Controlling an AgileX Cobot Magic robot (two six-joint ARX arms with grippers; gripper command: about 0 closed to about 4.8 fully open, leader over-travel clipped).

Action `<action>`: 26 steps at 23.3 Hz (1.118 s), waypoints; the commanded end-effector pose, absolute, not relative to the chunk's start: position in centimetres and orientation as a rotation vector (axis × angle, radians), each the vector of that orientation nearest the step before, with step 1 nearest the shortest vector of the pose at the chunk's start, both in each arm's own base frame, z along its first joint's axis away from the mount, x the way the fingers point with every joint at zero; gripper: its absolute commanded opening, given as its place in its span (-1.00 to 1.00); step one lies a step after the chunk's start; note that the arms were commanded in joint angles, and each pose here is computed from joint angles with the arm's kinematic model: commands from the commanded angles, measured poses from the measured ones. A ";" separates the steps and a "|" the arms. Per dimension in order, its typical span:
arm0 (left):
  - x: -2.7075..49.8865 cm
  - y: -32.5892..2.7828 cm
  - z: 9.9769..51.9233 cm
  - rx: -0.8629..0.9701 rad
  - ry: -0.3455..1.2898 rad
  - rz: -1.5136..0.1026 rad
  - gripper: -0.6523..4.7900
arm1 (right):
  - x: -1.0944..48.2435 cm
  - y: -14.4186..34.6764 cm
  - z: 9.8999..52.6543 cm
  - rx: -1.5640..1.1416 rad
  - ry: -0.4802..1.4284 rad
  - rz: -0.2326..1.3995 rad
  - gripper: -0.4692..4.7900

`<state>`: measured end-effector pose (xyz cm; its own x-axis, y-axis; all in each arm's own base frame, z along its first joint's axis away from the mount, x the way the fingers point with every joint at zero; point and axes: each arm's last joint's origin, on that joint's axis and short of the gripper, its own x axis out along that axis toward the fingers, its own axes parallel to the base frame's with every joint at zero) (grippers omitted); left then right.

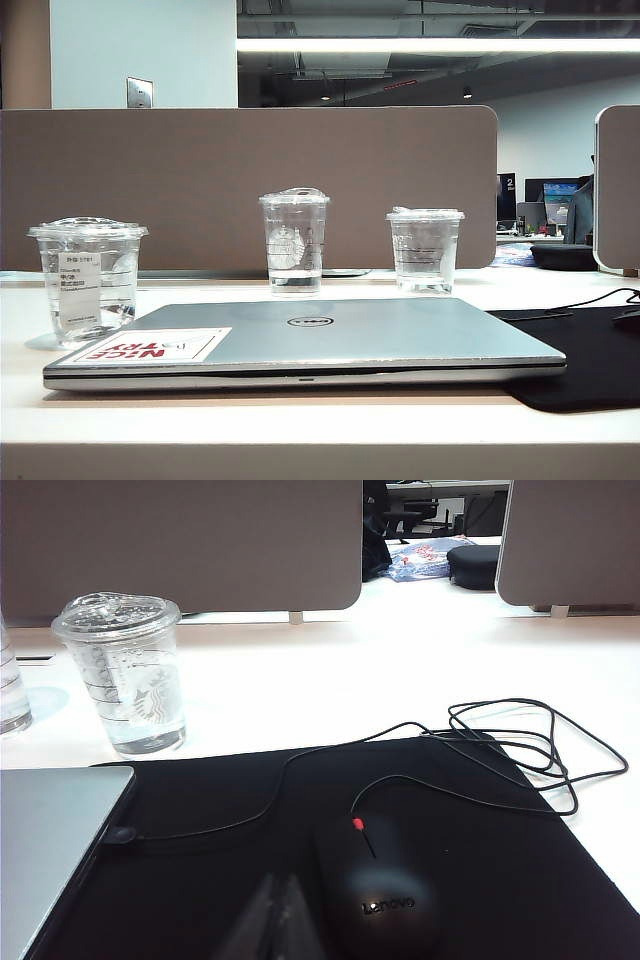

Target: Pick up the coffee cup on the left and place it on the left side of the laptop.

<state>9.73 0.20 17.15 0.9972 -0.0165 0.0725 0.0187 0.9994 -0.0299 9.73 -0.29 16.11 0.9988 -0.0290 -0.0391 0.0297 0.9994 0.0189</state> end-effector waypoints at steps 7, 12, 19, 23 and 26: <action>9.7 0.2 17.4 0.008 -0.089 -0.030 -0.78 | 9.8 -0.3 16.1 0.023 0.024 -0.031 -0.84; 9.7 0.2 17.4 0.005 -0.092 -0.030 -0.78 | 9.8 -0.3 16.1 0.023 0.024 -0.031 -0.84; 9.7 0.2 17.6 -0.021 -0.108 -0.032 -0.78 | 9.8 -0.3 16.1 0.023 0.024 -0.031 -0.84; 9.7 0.2 17.5 -0.021 -0.104 -0.031 -0.78 | 9.8 -0.3 16.1 0.023 0.024 -0.031 -0.84; 9.7 0.2 17.5 -0.021 -0.104 -0.031 -0.78 | 9.8 -0.3 16.1 0.023 0.024 -0.031 -0.84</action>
<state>9.71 0.17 17.32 0.9956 -0.0276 0.0895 0.0293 0.9994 -0.0172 9.73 -0.29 16.11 0.9988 -0.0290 -0.0391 0.0297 0.9994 0.0189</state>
